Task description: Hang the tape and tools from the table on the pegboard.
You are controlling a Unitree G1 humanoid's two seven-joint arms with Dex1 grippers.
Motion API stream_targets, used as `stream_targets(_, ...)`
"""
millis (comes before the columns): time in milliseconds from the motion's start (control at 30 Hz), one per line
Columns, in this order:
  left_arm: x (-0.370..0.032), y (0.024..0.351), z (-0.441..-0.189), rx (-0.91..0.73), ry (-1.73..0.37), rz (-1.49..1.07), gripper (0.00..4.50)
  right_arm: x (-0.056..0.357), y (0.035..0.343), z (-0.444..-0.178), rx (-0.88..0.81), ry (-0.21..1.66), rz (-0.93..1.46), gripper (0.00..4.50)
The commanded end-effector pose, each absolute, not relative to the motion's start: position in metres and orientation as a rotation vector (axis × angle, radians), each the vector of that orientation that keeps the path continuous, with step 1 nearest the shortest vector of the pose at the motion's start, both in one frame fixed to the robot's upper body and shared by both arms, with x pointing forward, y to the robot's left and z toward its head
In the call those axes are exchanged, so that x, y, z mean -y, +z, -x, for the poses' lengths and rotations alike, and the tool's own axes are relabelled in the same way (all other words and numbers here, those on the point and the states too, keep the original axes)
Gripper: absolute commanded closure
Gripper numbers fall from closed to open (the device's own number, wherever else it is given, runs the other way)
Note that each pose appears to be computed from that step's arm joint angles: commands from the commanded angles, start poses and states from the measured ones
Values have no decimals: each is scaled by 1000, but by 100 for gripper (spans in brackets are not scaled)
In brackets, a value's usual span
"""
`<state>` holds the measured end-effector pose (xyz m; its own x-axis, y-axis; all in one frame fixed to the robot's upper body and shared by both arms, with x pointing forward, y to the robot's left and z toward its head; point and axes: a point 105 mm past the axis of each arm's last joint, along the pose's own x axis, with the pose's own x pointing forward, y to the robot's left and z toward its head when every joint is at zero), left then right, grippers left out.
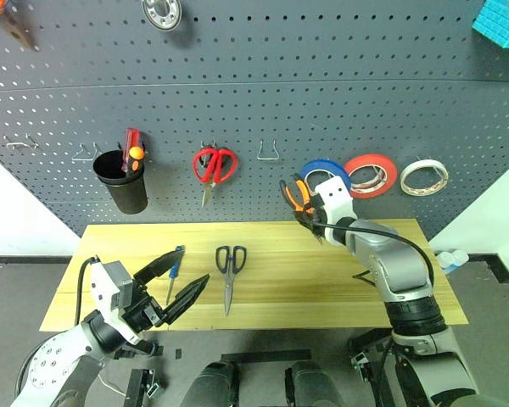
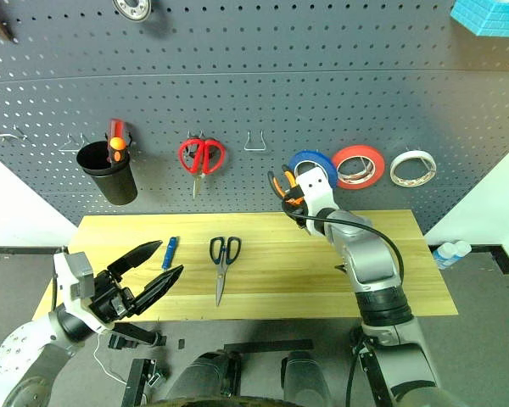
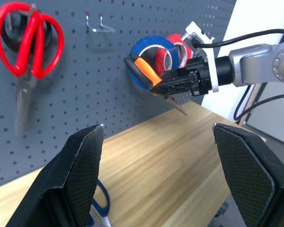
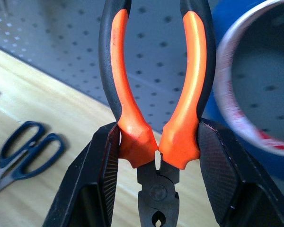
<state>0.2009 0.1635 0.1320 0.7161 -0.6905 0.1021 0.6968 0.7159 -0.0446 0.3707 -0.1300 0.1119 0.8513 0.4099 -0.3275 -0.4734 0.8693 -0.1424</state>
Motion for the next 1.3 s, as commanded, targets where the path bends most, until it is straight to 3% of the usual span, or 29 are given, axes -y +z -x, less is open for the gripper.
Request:
stream_targets(33,-168,140,-203,125,-755,57,65,127,140,-376,-179,494,223,242)
stream_targets(367,-169,137,-212,126,-763,58,65,114,155,-357,-82,664,161,242)
stream_targets(667,-167,136,-218,128,-783,59,65,104,193,-341,102,767,15,242)
stream_targets(800,-168,136,-219,126,-788,59,65,100,218,-344,237,732,-50,242)
stream_targets(1300,-165,137,-217,114,-809,70,65,39,263,-372,522,662,-87,242)
